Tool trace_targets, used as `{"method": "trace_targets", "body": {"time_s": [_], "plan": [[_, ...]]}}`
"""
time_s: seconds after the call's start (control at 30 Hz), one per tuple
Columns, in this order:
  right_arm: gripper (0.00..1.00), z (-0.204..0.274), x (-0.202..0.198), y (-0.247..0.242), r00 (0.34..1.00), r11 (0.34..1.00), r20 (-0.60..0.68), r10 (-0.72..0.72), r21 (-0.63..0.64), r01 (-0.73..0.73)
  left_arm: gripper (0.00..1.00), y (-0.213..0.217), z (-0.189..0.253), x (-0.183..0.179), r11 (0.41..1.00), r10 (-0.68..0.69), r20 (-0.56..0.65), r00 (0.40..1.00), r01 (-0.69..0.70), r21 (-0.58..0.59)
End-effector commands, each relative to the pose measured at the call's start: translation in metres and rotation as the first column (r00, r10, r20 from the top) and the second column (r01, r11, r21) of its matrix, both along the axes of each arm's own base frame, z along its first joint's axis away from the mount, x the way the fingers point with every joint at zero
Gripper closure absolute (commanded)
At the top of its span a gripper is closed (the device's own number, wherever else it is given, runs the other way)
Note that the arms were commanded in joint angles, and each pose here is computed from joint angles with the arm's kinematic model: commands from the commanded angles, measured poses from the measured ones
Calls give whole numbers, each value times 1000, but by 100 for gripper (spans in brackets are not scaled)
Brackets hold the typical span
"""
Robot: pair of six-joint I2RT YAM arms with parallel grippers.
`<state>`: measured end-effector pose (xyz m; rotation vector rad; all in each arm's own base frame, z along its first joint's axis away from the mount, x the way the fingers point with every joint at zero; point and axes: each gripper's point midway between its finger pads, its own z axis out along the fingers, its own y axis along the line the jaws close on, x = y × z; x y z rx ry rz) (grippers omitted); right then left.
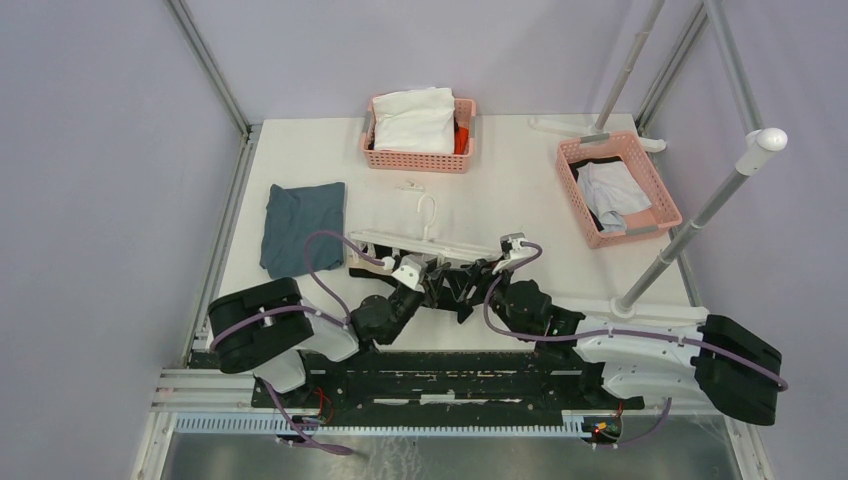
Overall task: Clip the underwear to the hanger
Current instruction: Open the clamp at the hanger.
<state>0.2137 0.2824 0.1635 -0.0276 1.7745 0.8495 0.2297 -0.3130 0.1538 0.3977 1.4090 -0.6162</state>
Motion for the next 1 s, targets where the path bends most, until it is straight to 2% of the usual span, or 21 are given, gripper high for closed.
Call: {"method": "trace_targets", "body": {"time_s": [0.0, 0.6, 0.97], "plan": [[42, 51, 14, 13, 995, 988, 94, -46, 152, 31, 97, 0, 35, -6, 997, -28, 89, 996, 34, -69], [38, 59, 10, 22, 977, 966, 212, 28, 246, -81, 97, 12, 17, -26, 991, -106, 55, 993, 110, -71], [37, 38, 5, 43, 983, 971, 129, 129, 185, -152, 97, 17, 16, -25, 992, -88, 46, 995, 92, -81]]}}
